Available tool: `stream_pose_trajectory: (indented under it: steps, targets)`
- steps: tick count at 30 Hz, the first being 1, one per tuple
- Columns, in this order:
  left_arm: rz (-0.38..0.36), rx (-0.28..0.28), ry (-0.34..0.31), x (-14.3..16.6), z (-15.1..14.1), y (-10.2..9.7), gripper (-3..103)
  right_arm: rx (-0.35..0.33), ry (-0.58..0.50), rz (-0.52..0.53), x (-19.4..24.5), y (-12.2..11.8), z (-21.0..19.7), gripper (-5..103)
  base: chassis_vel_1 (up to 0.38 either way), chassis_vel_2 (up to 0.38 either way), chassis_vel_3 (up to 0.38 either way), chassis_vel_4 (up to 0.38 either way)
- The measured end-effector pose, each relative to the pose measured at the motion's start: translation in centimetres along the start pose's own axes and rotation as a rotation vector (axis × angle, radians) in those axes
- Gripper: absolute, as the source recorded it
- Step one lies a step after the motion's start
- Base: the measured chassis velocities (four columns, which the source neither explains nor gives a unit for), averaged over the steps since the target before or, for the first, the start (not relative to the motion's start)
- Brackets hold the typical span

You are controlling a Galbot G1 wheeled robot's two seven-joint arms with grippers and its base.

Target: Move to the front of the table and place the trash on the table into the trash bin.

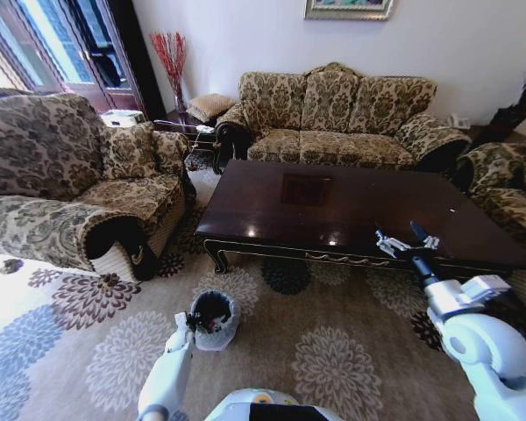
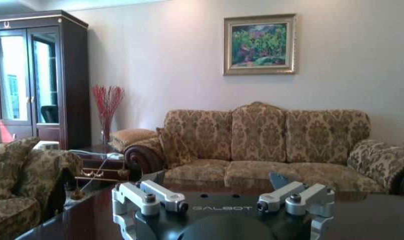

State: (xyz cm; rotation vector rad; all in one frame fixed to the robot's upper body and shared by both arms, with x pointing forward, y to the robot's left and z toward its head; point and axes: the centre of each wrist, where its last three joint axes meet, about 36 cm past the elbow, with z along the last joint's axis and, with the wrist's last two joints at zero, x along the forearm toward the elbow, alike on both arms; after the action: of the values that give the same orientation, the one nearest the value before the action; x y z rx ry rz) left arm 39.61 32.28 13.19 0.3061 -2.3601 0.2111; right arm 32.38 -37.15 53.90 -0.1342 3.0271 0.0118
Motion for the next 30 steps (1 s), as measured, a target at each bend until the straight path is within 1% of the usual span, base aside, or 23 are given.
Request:
stream_pose_trajectory:
  steps: [1,2,5,6,8,9,10,11,13,14,15,18,19,20,23,24,26,27,28,29,30]
  targets:
    - [0.001,-0.001,-0.008,0.1,0.0,0.1,48,-0.001,-0.001,0.0,0.0,-0.1,0.0,100,0.0,0.0,0.0,0.0]
    - [0.001,-0.001,-0.013,0.2,0.0,0.1,48,-0.002,-0.001,-0.001,0.0,-0.1,0.0,100,0.0,0.0,0.0,0.0]
    - [0.013,0.009,-0.086,0.5,-0.3,0.6,65,-0.008,-0.002,-0.007,-0.1,-0.2,0.4,100,0.0,0.0,0.0,0.0]
    - [0.013,0.009,-0.086,0.5,-0.3,0.6,65,-0.008,-0.002,-0.007,-0.1,-0.2,0.4,100,0.0,0.0,0.0,0.0]
    - [0.017,0.02,-0.139,0.6,-0.7,1.0,76,-0.009,-0.002,-0.02,-0.2,0.1,0.6,100,0.0,0.0,0.0,0.0]
    - [0.018,0.021,-0.161,0.7,-0.8,1.2,76,-0.01,-0.003,-0.026,-0.3,0.2,0.7,100,0.0,0.0,0.0,0.0]
    - [0.018,0.018,-0.182,0.8,-0.9,1.4,82,-0.012,-0.005,-0.034,-0.4,0.5,0.6,100,0.0,0.0,0.0,0.0]
    - [0.018,0.018,-0.182,0.8,-0.9,1.4,82,-0.012,-0.005,-0.034,-0.4,0.5,0.6,100,0.0,0.0,0.0,0.0]
    - [0.011,0.006,-0.24,1.1,-1.1,2.1,93,-0.014,-0.011,-0.051,-0.7,1.0,0.5,100,0.0,0.0,0.0,0.0]
    - [0.008,-0.002,-0.255,1.2,-1.2,2.4,97,-0.015,-0.012,-0.056,-0.8,1.1,0.4,100,0.0,0.0,0.0,0.0]
    - [0.008,-0.002,-0.255,1.2,-1.2,2.4,97,-0.015,-0.012,-0.056,-0.8,1.1,0.4,100,0.0,0.0,0.0,0.0]
    - [-0.006,-0.025,-0.308,1.8,-1.0,3.7,100,-0.016,-0.016,-0.073,-1.0,1.7,0.1,100,0.0,0.0,0.0,0.0]
    - [-0.006,-0.025,-0.308,1.8,-1.0,3.7,100,-0.016,-0.016,-0.073,-1.0,1.7,0.1,100,0.0,0.0,0.0,0.0]
    - [-0.006,-0.021,-0.335,2.1,-1.1,3.9,100,-0.016,-0.016,-0.077,-1.0,1.8,0.0,100,0.0,0.0,0.0,0.0]
    - [0.009,0.045,-0.438,4.6,-3.7,4.0,100,-0.016,-0.007,-0.091,-0.9,2.6,-0.6,100,0.0,0.0,0.0,0.0]
    - [0.009,0.045,-0.438,4.6,-3.7,4.0,100,-0.016,-0.007,-0.091,-0.9,2.6,-0.6,100,0.0,0.0,0.0,0.0]
    - [0.034,0.071,-0.544,8.2,-7.4,3.0,100,-0.026,0.019,-0.107,-0.6,3.7,-1.0,100,0.0,0.0,0.0,0.0]
    - [0.05,0.069,-0.606,10.3,-9.3,2.3,100,-0.035,0.03,-0.114,-0.5,4.2,-0.9,100,0.0,0.0,0.0,0.0]
    - [0.05,0.069,-0.606,10.3,-9.3,2.3,100,-0.035,0.03,-0.114,-0.5,4.2,-0.9,100,0.0,0.0,0.0,0.0]
    - [0.061,0.062,-0.657,12.2,-10.7,1.6,100,-0.041,0.04,-0.12,-0.3,4.7,-0.7,100,0.0,0.0,0.0,0.0]
    - [0.081,0.041,-0.73,15.5,-12.5,0.4,100,-0.036,0.056,-0.121,-0.1,5.4,-0.2,100,0.0,0.0,0.0,0.0]
